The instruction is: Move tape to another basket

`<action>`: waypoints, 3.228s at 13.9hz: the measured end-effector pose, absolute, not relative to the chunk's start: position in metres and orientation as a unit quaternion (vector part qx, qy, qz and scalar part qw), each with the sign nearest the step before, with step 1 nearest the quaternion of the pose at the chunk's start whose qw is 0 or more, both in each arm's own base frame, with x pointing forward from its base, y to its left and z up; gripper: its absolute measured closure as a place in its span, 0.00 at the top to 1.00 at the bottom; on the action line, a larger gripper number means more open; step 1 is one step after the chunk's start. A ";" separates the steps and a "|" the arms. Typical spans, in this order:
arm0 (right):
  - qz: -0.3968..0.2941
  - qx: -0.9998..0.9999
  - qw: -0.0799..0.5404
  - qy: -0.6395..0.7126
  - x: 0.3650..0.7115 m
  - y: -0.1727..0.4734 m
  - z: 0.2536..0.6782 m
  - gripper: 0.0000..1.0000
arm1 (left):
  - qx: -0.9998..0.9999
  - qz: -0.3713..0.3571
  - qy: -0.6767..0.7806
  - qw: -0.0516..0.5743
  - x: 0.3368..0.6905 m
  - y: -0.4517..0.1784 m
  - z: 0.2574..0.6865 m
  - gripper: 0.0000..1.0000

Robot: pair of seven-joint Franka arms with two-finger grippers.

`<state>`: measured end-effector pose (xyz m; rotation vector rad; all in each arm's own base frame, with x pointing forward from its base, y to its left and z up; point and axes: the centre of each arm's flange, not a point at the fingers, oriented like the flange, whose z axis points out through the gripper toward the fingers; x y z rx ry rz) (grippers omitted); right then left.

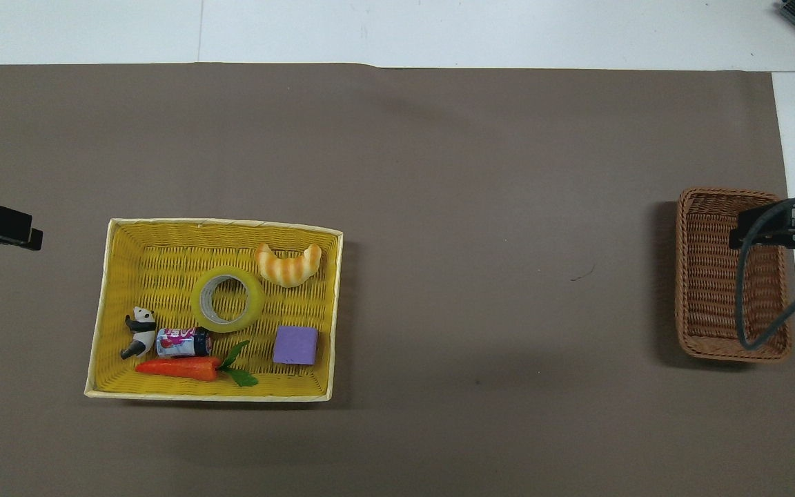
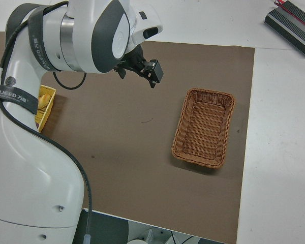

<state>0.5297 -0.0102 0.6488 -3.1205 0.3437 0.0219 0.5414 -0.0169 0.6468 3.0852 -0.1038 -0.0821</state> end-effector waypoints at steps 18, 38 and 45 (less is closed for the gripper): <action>0.007 -0.994 0.001 0.109 0.530 -0.010 0.649 1.00 | 0.999 -0.027 -0.034 0.027 0.541 -0.017 0.647 1.00; 0.007 -0.994 0.001 0.109 0.530 -0.010 0.649 1.00 | 0.996 -0.046 -0.074 0.025 0.533 -0.056 0.523 1.00; 0.007 -0.994 0.001 0.109 0.530 -0.010 0.649 1.00 | 0.994 -0.033 -0.100 0.022 0.526 -0.086 0.425 1.00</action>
